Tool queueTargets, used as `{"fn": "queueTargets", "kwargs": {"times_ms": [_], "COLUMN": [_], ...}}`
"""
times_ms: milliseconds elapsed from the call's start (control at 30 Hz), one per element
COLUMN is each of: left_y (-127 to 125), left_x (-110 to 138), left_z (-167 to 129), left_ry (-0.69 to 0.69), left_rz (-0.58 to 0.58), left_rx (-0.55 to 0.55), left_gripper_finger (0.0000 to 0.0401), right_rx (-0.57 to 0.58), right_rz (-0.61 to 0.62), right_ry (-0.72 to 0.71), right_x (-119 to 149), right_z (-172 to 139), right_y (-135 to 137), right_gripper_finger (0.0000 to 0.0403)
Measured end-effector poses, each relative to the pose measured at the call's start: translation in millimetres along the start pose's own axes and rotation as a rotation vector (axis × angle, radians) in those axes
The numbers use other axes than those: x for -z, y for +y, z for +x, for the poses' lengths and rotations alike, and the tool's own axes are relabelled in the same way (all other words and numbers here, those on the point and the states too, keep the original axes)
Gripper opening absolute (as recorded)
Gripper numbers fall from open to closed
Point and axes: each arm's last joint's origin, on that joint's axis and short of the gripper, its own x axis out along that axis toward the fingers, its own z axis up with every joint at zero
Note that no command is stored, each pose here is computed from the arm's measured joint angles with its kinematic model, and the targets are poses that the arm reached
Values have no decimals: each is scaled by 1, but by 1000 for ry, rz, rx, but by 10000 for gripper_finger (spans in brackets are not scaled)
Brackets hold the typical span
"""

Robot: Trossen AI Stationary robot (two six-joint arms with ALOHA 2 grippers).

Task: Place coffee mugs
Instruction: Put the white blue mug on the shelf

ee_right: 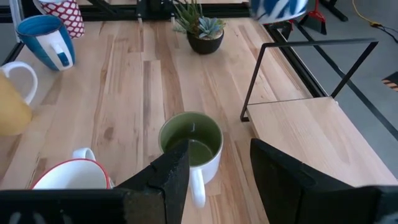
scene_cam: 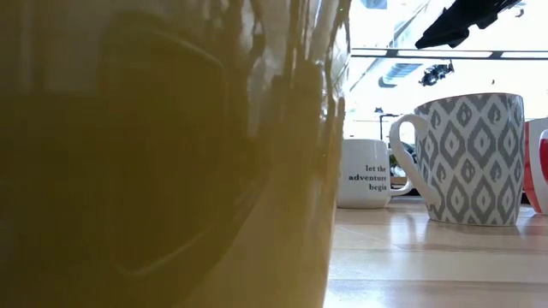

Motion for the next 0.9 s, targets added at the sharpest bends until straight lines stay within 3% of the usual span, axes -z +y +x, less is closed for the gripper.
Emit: {"fn": "queueTargets", "kwargs": {"times_ms": [233, 533, 900], "left_y": [19, 22, 15], "left_x": [-16, -46, -43], "left_z": [-4, 21, 69], "left_ry": [-67, -90, 4], "left_rz": [-32, 18, 58], "left_rx": [-6, 23, 60], "left_gripper_finger": [11, 11, 11], "right_rx": [0, -1, -13], "right_rz": [-5, -3, -6], "right_ry": [-12, -12, -14], "right_x": [-1, -1, -1], "right_z": [0, 0, 0], "right_y": [0, 0, 0], "right_gripper_finger": [158, 158, 158]}}
